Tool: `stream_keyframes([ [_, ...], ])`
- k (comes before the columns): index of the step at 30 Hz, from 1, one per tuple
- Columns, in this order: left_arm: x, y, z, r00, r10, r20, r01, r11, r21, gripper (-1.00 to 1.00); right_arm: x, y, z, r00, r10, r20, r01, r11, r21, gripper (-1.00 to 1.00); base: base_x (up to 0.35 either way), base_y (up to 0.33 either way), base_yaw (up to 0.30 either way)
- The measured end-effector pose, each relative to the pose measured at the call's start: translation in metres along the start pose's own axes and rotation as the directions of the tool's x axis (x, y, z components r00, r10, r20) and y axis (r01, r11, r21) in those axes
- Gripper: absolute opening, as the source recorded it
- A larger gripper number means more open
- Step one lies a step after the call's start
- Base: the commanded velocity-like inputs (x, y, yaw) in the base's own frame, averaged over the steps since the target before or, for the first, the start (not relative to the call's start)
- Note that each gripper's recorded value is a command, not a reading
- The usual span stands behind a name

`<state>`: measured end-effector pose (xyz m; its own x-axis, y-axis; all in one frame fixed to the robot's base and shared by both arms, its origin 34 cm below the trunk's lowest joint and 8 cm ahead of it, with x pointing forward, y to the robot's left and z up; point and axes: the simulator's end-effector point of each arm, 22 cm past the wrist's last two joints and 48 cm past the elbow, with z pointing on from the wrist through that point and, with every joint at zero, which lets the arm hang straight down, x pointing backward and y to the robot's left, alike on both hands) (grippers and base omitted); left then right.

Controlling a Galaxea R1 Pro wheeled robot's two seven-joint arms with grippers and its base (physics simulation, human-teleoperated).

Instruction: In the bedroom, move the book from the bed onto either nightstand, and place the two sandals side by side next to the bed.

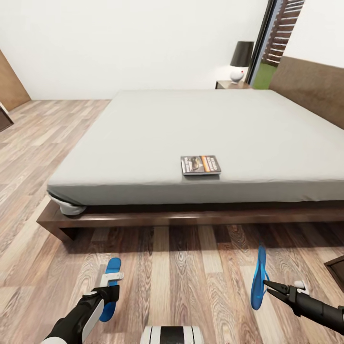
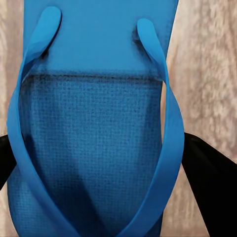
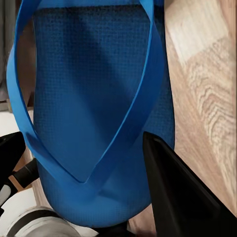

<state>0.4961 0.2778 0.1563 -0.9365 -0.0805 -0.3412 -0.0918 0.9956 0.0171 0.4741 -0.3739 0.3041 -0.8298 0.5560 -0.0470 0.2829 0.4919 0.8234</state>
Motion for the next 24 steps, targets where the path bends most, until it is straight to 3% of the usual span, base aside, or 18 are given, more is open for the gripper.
stream_keyframes([
  [24,0.047,0.002,0.027,0.995,0.003,-0.097,-0.004,1.0,-0.008,-1.0,0.022,-0.04,0.013,0.996,0.07,-0.055,-0.067,0.996,0.059,-1.0,0.0,0.0,0.0],
])
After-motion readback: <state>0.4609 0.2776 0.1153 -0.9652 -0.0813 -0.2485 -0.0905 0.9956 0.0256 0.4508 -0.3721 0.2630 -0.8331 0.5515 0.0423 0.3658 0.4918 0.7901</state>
